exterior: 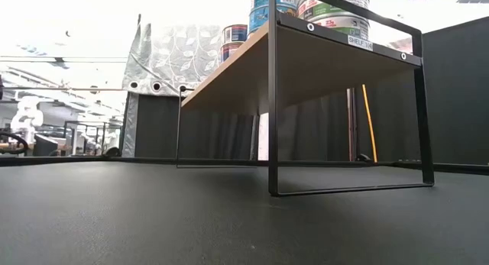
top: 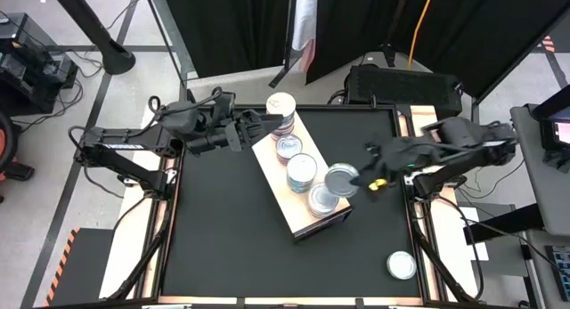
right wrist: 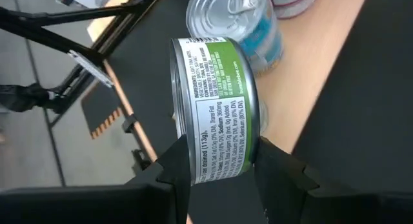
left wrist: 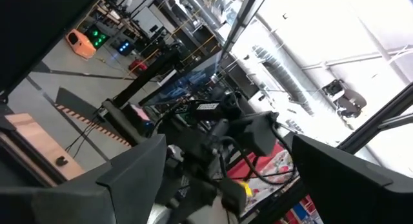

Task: Stack canned seafood by type on shelf
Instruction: Stack the green tuna can on top of the stacked green tuna can on the shelf

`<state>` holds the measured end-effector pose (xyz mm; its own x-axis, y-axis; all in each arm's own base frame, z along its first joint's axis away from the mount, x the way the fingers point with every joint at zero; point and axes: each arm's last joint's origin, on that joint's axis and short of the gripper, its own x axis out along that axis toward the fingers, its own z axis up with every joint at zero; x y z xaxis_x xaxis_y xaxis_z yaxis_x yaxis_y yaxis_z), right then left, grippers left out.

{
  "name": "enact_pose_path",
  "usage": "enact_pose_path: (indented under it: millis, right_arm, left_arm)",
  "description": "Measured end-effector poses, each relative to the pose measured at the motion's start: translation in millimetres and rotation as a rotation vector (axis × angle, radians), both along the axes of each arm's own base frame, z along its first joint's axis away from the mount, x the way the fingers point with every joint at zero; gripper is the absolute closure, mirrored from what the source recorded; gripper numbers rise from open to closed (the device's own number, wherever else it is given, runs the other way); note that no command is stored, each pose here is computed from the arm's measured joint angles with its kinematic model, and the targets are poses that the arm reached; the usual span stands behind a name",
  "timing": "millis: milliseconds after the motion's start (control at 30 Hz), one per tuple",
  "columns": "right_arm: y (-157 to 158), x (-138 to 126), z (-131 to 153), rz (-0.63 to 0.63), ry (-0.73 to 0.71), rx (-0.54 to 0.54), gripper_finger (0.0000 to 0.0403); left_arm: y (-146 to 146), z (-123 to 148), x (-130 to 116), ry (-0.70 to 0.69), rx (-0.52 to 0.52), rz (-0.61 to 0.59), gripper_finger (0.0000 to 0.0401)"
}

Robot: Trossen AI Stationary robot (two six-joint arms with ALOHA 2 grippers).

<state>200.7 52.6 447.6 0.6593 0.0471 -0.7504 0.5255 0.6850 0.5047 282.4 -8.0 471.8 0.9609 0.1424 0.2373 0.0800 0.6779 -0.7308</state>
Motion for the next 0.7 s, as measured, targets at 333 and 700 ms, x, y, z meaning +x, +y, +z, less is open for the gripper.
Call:
enact_pose_path:
  millis: [333, 700]
  right_arm:
    - [24, -15, -38, -0.208, -0.395, 0.187, 0.0275]
    - [36, 8, -106, -0.298, -0.505, 0.396, 0.0275]
  left_arm:
    - [1, 9, -14, -0.034, 0.008, 0.002, 0.0066]
    - [13, 10, -15, -0.035, 0.022, 0.052, 0.0066]
